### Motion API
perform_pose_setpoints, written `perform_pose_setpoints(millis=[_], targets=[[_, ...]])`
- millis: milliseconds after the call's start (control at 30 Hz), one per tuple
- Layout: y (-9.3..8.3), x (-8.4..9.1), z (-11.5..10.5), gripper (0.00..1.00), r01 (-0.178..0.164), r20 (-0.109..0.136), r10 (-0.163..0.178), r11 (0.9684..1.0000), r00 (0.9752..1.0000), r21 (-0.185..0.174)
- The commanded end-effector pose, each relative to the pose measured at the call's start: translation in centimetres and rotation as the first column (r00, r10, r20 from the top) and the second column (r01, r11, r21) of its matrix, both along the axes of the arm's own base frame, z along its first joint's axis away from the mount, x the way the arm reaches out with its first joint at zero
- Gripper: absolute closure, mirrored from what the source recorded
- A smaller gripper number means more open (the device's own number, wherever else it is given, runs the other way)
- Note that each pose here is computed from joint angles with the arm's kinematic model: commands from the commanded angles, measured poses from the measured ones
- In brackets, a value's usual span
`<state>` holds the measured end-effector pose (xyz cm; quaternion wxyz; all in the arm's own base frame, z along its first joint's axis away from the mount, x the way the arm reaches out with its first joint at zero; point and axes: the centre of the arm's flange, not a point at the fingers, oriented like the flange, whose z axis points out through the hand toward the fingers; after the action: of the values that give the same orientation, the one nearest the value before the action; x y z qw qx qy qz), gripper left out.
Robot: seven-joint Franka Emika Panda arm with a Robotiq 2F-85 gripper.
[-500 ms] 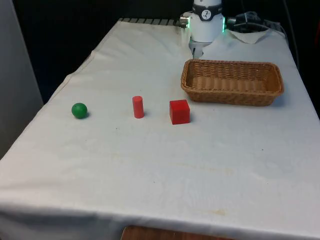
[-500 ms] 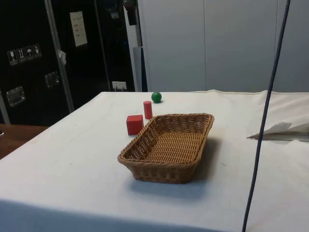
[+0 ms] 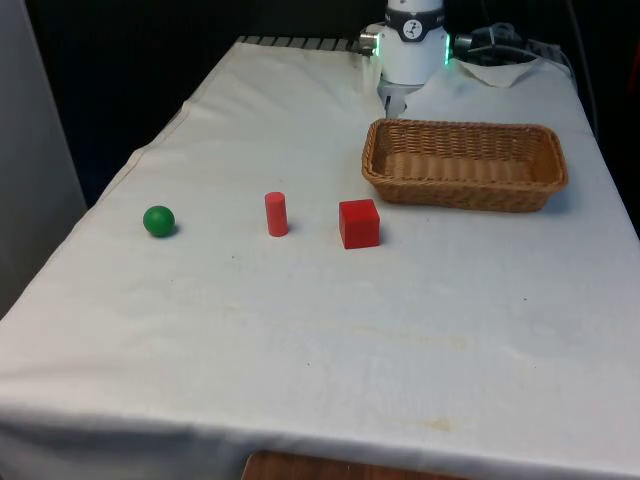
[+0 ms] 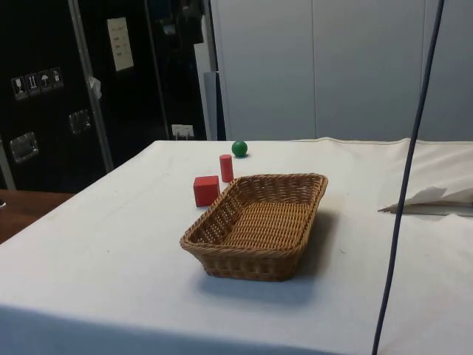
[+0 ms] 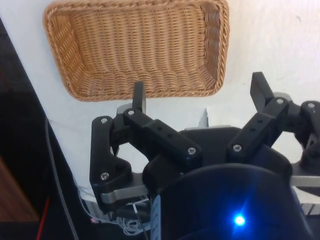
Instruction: Pick up the object to the left of the cylinder and place it into the basket.
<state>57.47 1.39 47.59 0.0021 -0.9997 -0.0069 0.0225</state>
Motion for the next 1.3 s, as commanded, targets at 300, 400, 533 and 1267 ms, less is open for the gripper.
perform_pose_setpoints(millis=[300, 400, 533, 1267], targets=[[1.1, 0.7, -1.0, 0.0, -0.003, 0.037, 0.003, 1.0, 0.9993, -0.003], [1.2, 0.8, -1.4, 0.0, -0.008, 0.03, 0.008, 0.9999, 0.9995, -0.008], [1.5, 0.9, -3.0, 0.0, -0.006, 0.056, 0.006, 1.0, 0.9984, -0.006], [1.5, 0.9, -8.5, 0.0, -0.024, 0.106, 0.029, 0.9989, 0.994, -0.04]])
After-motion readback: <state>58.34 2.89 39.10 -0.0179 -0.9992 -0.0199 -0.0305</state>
